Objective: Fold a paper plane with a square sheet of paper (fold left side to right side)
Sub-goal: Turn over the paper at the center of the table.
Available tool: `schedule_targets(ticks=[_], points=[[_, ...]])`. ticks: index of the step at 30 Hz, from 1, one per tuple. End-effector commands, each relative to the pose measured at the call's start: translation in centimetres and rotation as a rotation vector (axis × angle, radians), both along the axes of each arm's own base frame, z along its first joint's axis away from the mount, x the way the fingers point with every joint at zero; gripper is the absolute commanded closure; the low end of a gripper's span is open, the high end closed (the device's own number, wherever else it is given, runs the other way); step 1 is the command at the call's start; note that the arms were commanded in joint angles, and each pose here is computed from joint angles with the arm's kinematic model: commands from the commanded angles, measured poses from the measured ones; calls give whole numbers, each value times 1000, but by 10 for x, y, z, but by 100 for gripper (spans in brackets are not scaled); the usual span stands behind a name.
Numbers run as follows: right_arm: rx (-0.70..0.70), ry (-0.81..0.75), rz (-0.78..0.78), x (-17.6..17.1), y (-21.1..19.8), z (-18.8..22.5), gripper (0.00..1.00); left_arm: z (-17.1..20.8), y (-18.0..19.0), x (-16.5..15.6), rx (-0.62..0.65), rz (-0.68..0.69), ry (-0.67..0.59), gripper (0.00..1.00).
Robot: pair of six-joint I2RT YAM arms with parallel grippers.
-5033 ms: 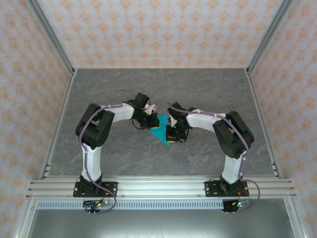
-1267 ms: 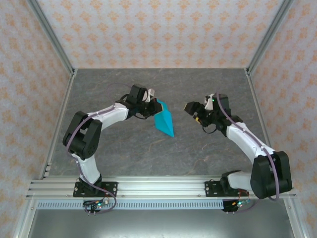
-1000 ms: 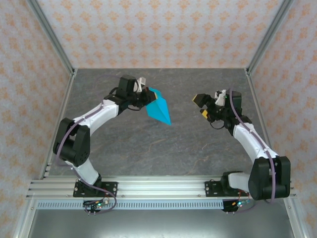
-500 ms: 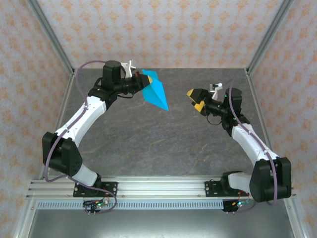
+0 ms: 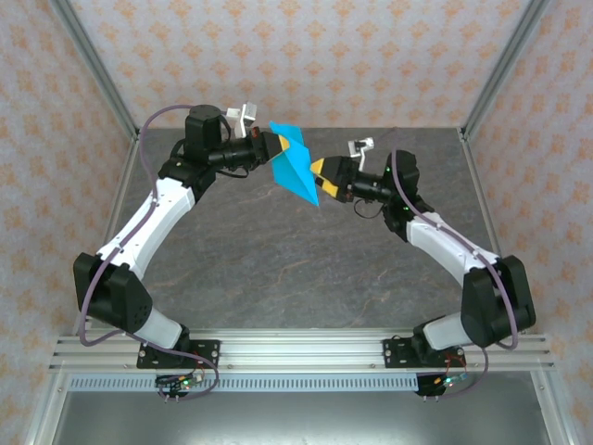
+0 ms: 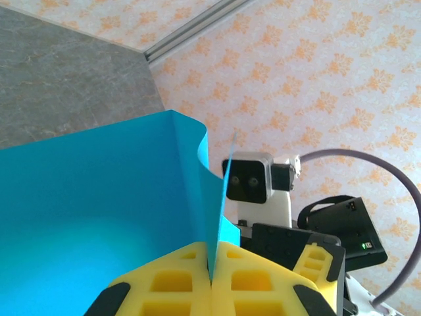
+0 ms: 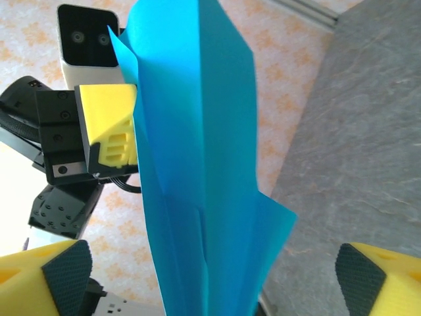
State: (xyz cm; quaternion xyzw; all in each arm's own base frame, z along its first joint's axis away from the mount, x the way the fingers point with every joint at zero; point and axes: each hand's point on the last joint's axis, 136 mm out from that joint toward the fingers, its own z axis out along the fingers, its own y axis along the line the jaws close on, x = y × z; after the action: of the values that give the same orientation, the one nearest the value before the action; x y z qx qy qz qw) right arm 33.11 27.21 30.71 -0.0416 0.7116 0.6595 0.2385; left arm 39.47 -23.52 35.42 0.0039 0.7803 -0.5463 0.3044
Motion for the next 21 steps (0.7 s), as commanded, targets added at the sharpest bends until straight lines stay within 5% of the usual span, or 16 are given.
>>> schedule_targets(ticks=[1, 21], points=[[75, -87, 61, -1, 16, 33, 9, 31, -2, -16, -46, -44, -74, 100], [29, -79, 85, -7, 26, 23, 60, -3, -8, -15, -17, -56, -1, 100]])
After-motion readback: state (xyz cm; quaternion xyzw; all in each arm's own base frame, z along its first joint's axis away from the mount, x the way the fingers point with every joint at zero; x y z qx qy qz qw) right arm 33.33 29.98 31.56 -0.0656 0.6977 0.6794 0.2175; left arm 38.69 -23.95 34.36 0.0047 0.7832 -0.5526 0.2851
